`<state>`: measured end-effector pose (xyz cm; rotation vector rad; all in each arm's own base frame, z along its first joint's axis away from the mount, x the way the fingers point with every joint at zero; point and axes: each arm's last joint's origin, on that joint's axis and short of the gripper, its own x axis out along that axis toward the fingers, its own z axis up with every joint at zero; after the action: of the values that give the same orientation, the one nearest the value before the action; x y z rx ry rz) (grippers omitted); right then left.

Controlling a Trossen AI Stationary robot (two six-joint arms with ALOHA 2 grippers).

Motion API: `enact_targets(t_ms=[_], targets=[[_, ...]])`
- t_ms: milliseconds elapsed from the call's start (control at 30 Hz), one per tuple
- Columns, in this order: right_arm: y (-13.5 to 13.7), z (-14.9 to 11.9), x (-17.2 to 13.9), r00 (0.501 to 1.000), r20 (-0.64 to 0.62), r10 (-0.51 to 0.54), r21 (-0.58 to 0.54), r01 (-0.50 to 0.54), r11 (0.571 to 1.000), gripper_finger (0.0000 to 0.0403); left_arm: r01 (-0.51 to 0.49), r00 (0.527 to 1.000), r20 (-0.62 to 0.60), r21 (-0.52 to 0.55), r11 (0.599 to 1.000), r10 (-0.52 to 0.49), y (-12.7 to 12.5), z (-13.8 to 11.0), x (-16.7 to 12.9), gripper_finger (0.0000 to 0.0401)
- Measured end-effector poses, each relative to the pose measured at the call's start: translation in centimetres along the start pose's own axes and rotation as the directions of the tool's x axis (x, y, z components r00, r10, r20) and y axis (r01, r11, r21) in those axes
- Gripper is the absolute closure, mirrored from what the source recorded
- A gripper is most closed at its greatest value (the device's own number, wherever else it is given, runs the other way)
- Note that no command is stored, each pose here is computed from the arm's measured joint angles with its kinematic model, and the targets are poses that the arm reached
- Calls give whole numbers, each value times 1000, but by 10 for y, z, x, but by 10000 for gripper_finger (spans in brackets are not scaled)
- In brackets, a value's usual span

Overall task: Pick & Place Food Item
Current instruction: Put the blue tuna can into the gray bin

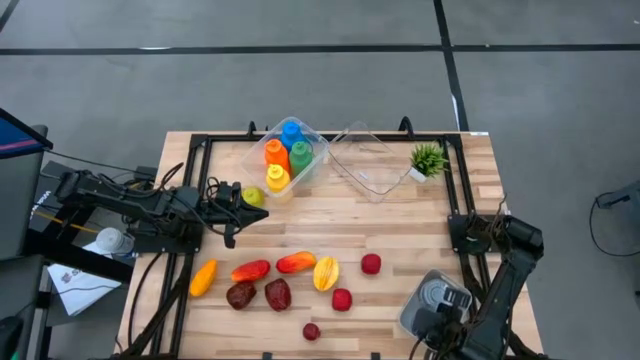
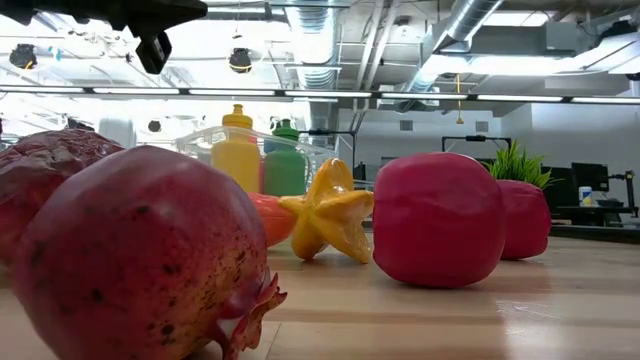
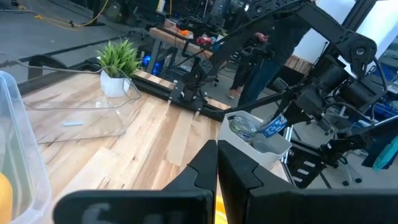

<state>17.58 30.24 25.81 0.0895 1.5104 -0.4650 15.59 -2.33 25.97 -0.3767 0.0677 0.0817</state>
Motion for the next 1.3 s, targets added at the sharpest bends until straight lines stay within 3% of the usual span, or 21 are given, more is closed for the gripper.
enact_targets(t_ms=[733, 1000, 1300], targets=[[3, 1, 0, 999, 22, 27, 73, -29, 997, 262, 1, 1000, 0, 0, 1000, -1, 0, 0, 0, 400], [4, 1, 0, 999, 22, 31, 75, -33, 997, 134, 1, 1000, -1, 0, 1000, -1, 0, 0, 0, 400], [11, 2, 0, 994, 30, 105, 104, -107, 989, 114, 3, 1000, -1, -1, 1000, -3, 0, 0, 0, 400]])
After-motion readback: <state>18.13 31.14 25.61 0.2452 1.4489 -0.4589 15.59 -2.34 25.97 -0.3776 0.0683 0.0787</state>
